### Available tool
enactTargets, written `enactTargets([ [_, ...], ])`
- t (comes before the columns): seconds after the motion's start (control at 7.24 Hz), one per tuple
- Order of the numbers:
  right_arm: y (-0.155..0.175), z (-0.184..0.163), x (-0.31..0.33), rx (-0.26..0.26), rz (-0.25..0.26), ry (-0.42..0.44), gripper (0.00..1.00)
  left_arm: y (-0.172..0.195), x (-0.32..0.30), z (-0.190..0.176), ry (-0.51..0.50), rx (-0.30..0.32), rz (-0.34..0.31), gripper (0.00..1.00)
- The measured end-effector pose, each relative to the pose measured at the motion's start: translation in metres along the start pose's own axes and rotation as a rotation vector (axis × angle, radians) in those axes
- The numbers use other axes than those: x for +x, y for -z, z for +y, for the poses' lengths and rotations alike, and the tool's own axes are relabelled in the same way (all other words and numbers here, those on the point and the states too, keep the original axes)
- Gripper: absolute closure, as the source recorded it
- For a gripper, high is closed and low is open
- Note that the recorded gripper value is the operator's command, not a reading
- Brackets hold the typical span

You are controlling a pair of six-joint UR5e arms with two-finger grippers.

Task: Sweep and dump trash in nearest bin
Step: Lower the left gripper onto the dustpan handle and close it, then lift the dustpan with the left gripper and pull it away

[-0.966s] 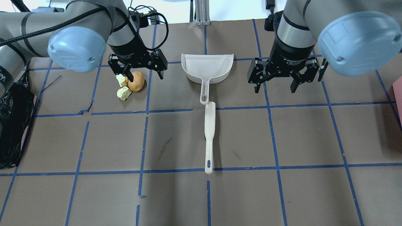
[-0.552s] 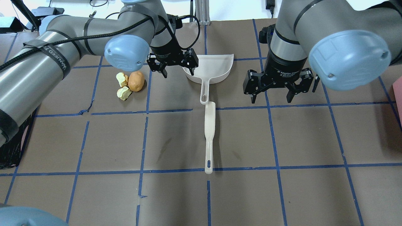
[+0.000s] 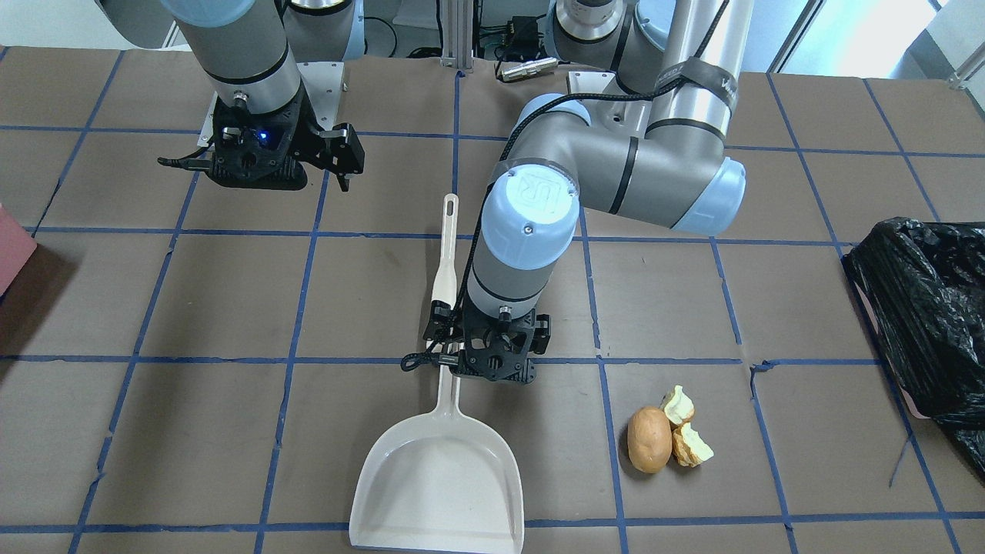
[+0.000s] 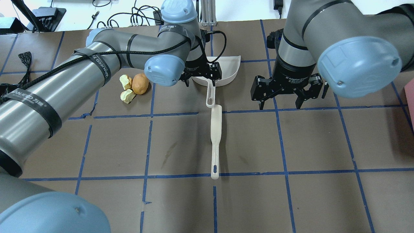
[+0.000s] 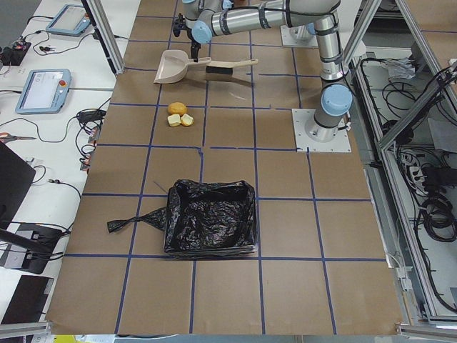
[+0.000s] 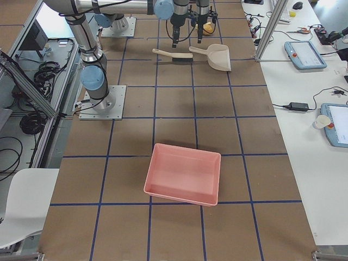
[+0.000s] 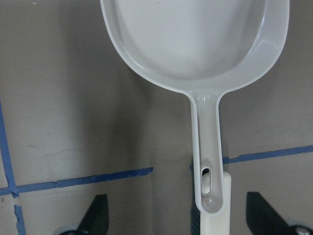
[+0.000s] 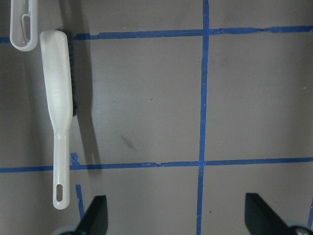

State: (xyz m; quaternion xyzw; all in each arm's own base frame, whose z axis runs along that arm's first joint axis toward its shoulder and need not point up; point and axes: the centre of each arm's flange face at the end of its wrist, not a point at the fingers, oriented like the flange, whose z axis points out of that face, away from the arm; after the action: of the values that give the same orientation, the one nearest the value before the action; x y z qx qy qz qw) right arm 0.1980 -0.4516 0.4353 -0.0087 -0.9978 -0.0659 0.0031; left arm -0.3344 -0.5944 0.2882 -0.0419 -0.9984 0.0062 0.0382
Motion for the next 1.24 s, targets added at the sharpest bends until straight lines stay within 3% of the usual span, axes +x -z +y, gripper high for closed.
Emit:
enactTargets([
  [0.41,0.000,0.001,0.000,-0.001,0.001,0.002,0.01,-0.035,0.024,0.004,0.004,-0.016,-0.012,0.00],
  [0.83,0.001,0.001,0.000,0.003,0.001,0.000,0.01,-0.045,0.031,0.014,-0.005,-0.033,-0.018,0.07],
  [1.1,0.001,0.001,0.000,0.003,0.000,0.001,0.01,-0.052,0.031,0.015,-0.005,-0.044,-0.023,0.16],
  [1.24,0.001,0.001,-0.001,0.003,0.000,0.000,0.01,-0.054,0.031,0.015,-0.005,-0.047,-0.023,0.25],
])
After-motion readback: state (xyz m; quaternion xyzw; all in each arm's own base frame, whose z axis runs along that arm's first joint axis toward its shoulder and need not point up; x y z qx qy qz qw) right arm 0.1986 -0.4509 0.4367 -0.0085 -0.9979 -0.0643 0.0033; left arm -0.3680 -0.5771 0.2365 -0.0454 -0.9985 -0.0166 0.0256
